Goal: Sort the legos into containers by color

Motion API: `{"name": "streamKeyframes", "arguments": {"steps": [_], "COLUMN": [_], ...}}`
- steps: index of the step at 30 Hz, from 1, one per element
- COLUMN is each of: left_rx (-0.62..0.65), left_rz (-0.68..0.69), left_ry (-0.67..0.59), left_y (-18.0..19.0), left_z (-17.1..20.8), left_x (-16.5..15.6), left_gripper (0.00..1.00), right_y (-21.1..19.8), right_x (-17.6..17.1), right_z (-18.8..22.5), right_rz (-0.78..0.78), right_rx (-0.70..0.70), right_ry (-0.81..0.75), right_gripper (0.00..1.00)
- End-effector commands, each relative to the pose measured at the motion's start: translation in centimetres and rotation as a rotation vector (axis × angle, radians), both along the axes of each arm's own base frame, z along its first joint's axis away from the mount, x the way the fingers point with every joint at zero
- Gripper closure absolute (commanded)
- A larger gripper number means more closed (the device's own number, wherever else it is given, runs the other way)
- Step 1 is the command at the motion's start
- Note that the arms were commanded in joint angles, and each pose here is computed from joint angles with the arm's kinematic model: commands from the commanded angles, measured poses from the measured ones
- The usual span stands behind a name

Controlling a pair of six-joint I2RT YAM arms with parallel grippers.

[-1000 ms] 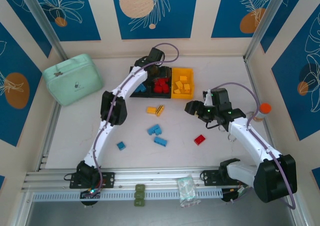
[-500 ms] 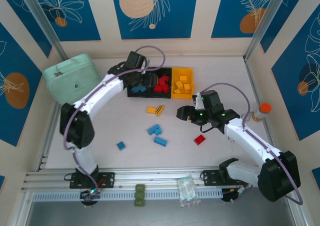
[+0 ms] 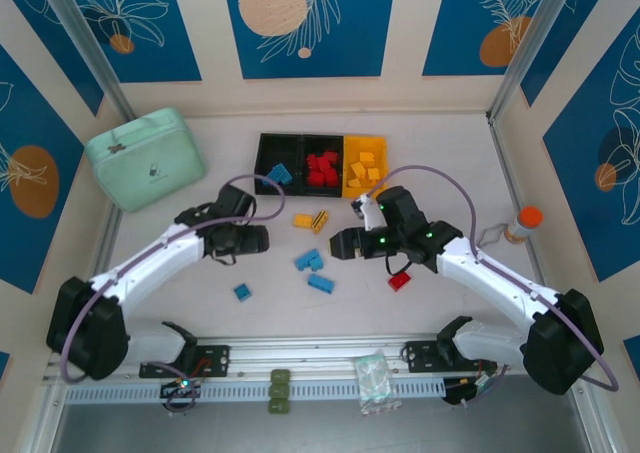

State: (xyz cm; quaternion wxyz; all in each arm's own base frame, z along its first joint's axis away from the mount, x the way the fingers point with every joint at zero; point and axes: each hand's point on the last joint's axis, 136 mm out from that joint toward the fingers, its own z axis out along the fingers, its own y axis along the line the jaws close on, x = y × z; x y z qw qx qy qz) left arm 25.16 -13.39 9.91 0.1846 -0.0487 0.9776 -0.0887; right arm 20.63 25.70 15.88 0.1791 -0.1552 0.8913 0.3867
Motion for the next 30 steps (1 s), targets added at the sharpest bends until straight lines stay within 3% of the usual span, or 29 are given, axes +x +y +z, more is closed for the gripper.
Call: {"name": "streamKeyframes", "arguments": {"steps": [1, 9, 21, 25, 28, 30], "left_rx": [-0.02, -0.079, -0.115, -0.084, -0.072, -0.068], "left_rz": [0.161, 0.328, 0.328, 0.318, 0.31, 0.308], "left_ry": [0.027, 0.126, 0.195, 0.217, 0.219, 0.206], "left_y": [1.9, 3.5, 1.6, 1.4, 1.4, 1.6], "left_z": [-0.9, -4.4, -6.9, -7.6, -7.6, -7.4], "left_x": [-1.9, -6.3, -7.7, -8.2, -8.3, -8.2], "left_gripper": [0.26, 0.22, 0.24, 0.33, 0.52, 0.59], "right_y": [2.1, 4.5, 4.8, 4.8, 4.7, 4.7], "right_x": [-0.9, -2.2, -1.8, -1.8, -1.8, -1.9], "right_z": [1.8, 0.2, -1.2, -1.7, -2.1, -2.3], "right_rz": [0.12, 0.212, 0.197, 0.19, 0.182, 0.178], "right_rx": [0.023, -0.046, -0.091, -0.094, -0.093, -0.093], "right_ry": [-0.085, -0.084, -0.067, -0.054, -0.043, -0.041], "right_gripper": [0.26, 0.26, 0.27, 0.27, 0.28, 0.28]}}
